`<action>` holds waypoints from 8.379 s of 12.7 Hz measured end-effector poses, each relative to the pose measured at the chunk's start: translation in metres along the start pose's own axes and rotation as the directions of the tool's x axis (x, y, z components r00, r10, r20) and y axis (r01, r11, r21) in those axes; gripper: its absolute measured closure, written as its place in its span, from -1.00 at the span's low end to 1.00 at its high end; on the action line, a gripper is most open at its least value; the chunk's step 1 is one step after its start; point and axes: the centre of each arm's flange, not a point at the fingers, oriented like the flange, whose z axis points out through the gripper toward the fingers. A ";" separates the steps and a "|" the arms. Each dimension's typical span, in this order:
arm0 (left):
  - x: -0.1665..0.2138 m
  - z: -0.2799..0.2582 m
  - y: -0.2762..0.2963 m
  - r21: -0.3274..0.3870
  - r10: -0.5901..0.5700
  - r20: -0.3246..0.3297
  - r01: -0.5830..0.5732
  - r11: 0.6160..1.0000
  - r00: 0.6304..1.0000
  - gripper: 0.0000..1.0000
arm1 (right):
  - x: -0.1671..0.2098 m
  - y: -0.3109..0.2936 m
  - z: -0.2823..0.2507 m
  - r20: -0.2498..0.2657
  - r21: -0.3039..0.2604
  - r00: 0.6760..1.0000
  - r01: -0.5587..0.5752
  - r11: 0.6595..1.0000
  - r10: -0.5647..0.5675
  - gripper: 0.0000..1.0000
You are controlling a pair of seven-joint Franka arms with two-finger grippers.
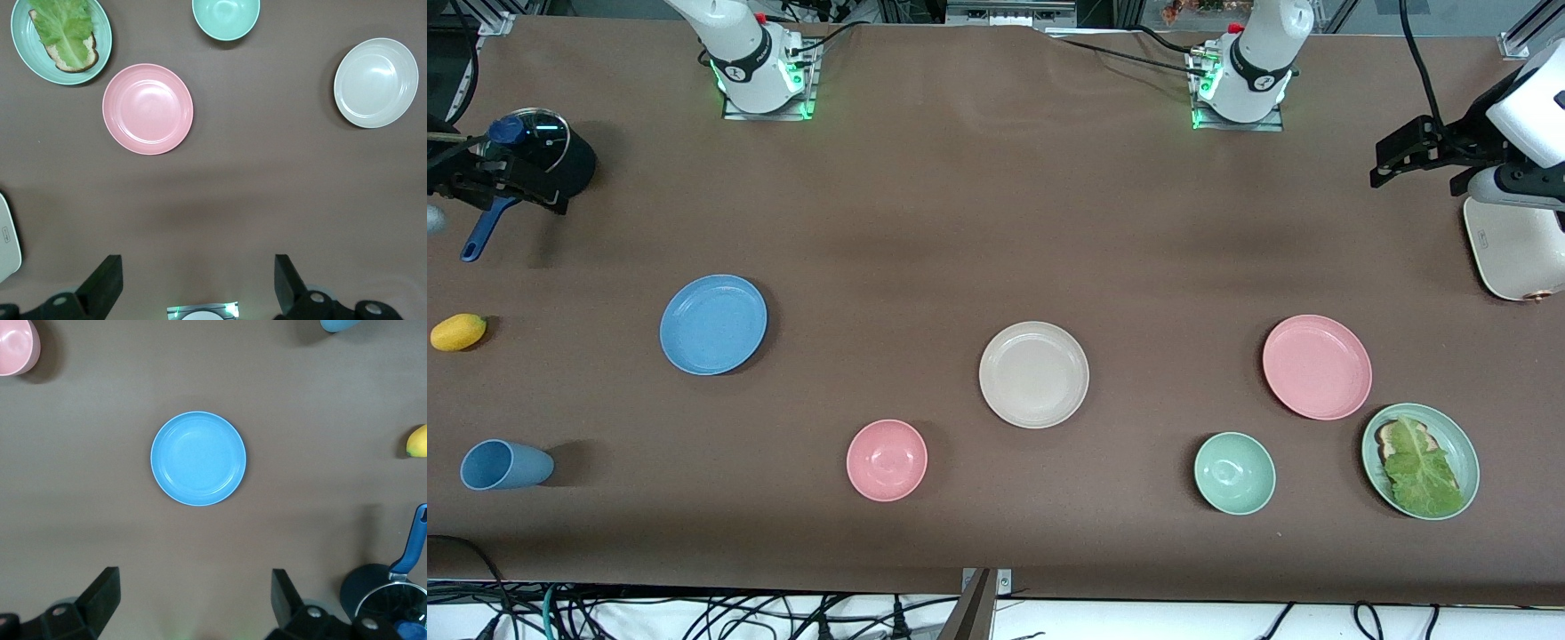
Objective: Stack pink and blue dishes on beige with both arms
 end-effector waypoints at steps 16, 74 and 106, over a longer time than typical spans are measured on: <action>0.007 0.013 -0.014 -0.003 -0.024 0.020 0.024 1.000 1.000 -1.00 | 0.001 0.000 -0.001 -0.010 0.000 1.000 0.000 1.000 0.000 -1.00; 0.099 0.449 -0.284 -0.466 -0.198 -0.078 0.140 0.874 0.977 -0.85 | 0.001 0.000 0.000 -0.008 0.001 1.000 0.000 1.000 0.000 -1.00; 0.160 0.238 0.012 -0.279 -0.107 0.029 0.111 0.954 0.994 0.90 | 0.001 0.001 0.000 -0.008 0.001 1.000 -0.001 1.000 0.001 -1.00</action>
